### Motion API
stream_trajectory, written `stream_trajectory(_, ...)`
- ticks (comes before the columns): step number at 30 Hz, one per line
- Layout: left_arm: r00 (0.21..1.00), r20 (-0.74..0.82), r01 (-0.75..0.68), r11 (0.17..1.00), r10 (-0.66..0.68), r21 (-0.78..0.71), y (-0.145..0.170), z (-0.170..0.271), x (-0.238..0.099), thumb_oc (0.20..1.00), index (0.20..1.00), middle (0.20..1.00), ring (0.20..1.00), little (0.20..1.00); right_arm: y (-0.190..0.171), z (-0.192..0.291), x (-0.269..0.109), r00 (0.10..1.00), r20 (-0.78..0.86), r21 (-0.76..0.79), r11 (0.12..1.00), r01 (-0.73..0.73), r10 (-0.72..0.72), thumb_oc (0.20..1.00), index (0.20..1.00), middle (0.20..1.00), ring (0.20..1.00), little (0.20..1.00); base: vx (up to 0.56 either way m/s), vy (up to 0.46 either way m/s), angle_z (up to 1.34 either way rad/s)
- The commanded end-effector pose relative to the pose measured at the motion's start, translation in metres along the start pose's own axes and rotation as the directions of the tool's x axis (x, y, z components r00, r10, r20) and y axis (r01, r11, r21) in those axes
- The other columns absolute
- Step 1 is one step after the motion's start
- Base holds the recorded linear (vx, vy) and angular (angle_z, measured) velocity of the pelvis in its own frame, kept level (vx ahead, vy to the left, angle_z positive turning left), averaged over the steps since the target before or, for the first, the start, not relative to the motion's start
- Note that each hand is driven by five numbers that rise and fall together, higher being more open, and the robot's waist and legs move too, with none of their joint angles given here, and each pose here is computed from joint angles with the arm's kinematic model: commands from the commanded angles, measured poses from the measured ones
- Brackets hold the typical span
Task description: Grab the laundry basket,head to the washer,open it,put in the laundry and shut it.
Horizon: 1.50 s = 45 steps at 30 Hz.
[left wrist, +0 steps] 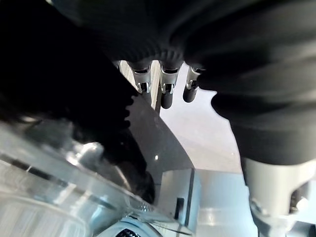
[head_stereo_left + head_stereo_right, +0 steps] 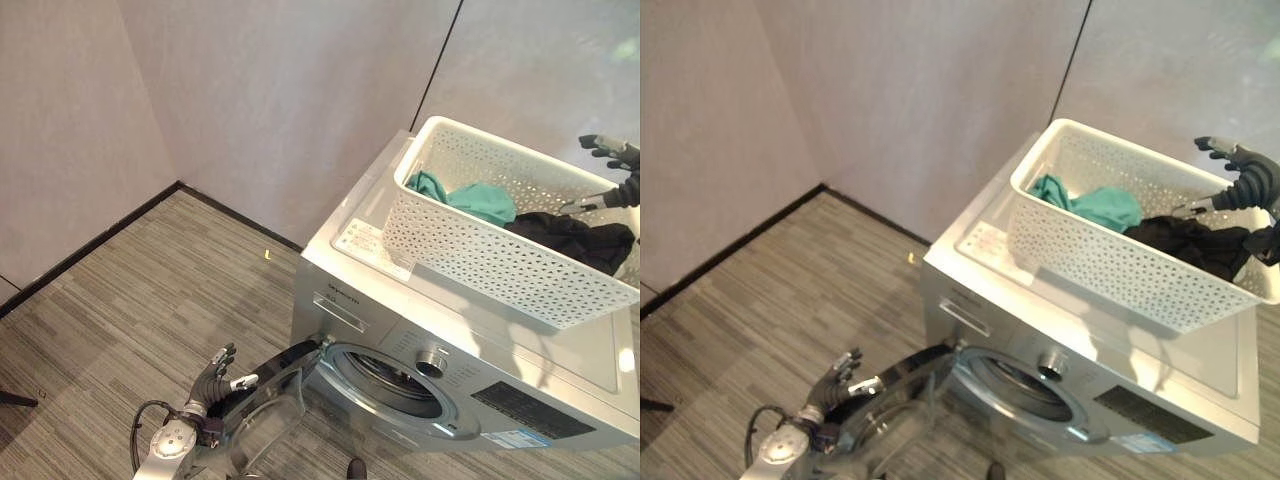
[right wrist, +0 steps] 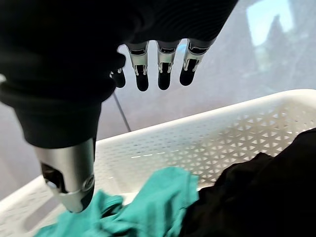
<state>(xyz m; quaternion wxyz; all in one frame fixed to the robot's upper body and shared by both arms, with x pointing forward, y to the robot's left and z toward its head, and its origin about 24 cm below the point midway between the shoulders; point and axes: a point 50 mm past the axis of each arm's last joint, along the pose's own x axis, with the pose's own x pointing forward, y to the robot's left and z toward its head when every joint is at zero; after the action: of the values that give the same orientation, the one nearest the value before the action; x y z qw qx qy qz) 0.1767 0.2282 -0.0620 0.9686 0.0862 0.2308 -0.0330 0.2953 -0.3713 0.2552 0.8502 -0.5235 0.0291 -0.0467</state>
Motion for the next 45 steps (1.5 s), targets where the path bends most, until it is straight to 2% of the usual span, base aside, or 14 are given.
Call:
stream_trajectory(1, 0.997, 0.057, 0.052, 0.999, -0.053, 0.004, -0.007, 0.012, 0.006, 1.000, 1.000, 1.000, 1.000, 1.000, -0.036, 0.017, 0.005, 0.992, 0.032, -0.014, 0.993, 0.119, -0.119, 1.000, 1.000, 1.000, 1.000, 1.000, 0.00, 0.003, 0.08)
stream_trajectory(19, 0.990, 0.088, 0.111, 0.994, -0.112, 0.019, -0.012, 0.023, 0.009, 1.000, 1.000, 1.000, 1.000, 1.000, 0.002, 0.012, 0.023, 0.994, -0.061, -0.099, 0.991, -0.092, 0.087, 1.000, 1.000, 1.000, 1.000, 1.000, 0.00, 0.002, 0.12)
stream_trajectory(30, 0.982, 0.153, 0.103, 0.994, -0.108, 0.043, -0.005, 0.044, 0.013, 1.000, 1.000, 1.000, 1.000, 1.000, 0.048, -0.004, 0.039, 0.946, -0.208, -0.209, 0.934, -0.291, 0.249, 1.000, 1.000, 1.000, 1.000, 1.000, -0.03, -0.018, 0.09)
stream_trajectory(33, 0.977, 0.185, 0.094, 0.994, -0.102, 0.048, -0.002, 0.054, 0.014, 1.000, 1.000, 1.000, 1.000, 1.000, 0.074, -0.017, 0.033, 0.905, -0.255, -0.200, 0.898, -0.393, 0.339, 1.000, 1.000, 1.000, 1.000, 1.000, -0.03, -0.042, 0.10)
stream_trajectory(38, 0.974, 0.199, 0.098, 0.994, -0.107, 0.054, -0.002, 0.059, 0.015, 1.000, 1.000, 1.000, 1.000, 1.000, 0.098, -0.026, 0.029, 0.867, -0.278, -0.146, 0.874, -0.464, 0.414, 1.000, 1.000, 1.000, 1.000, 1.000, -0.01, -0.018, 0.06)
stream_trajectory(39, 0.974, 0.201, 0.098, 0.994, -0.108, 0.058, -0.002, 0.060, 0.016, 1.000, 1.000, 1.000, 1.000, 1.000, 0.104, -0.026, 0.028, 0.857, -0.274, -0.141, 0.864, -0.484, 0.436, 0.875, 0.875, 0.875, 0.875, 0.875, 0.00, 0.000, 0.00)
stream_trajectory(40, 0.973, 0.204, 0.099, 0.993, -0.109, 0.058, -0.002, 0.060, 0.017, 1.000, 1.000, 1.000, 1.000, 1.000, 0.107, -0.027, 0.027, 0.854, -0.270, -0.133, 0.861, -0.491, 0.445, 0.200, 0.200, 0.200, 0.200, 0.200, 0.00, 0.000, 0.00)
stream_trajectory(43, 0.973, 0.208, 0.090, 0.995, -0.097, 0.044, -0.002, 0.061, 0.018, 1.000, 1.000, 1.000, 1.000, 1.000, 0.107, -0.022, 0.032, 0.880, -0.238, -0.078, 0.895, -0.440, 0.412, 0.200, 0.200, 0.200, 0.200, 0.200, 0.00, 0.000, 0.00)
stream_trajectory(45, 0.976, 0.201, 0.076, 0.996, -0.082, 0.037, -0.001, 0.060, 0.019, 1.000, 1.000, 1.000, 1.000, 1.000, 0.092, -0.015, 0.039, 0.928, -0.200, -0.026, 0.945, -0.325, 0.314, 0.200, 0.200, 0.200, 0.200, 0.200, 0.00, 0.000, 0.00)
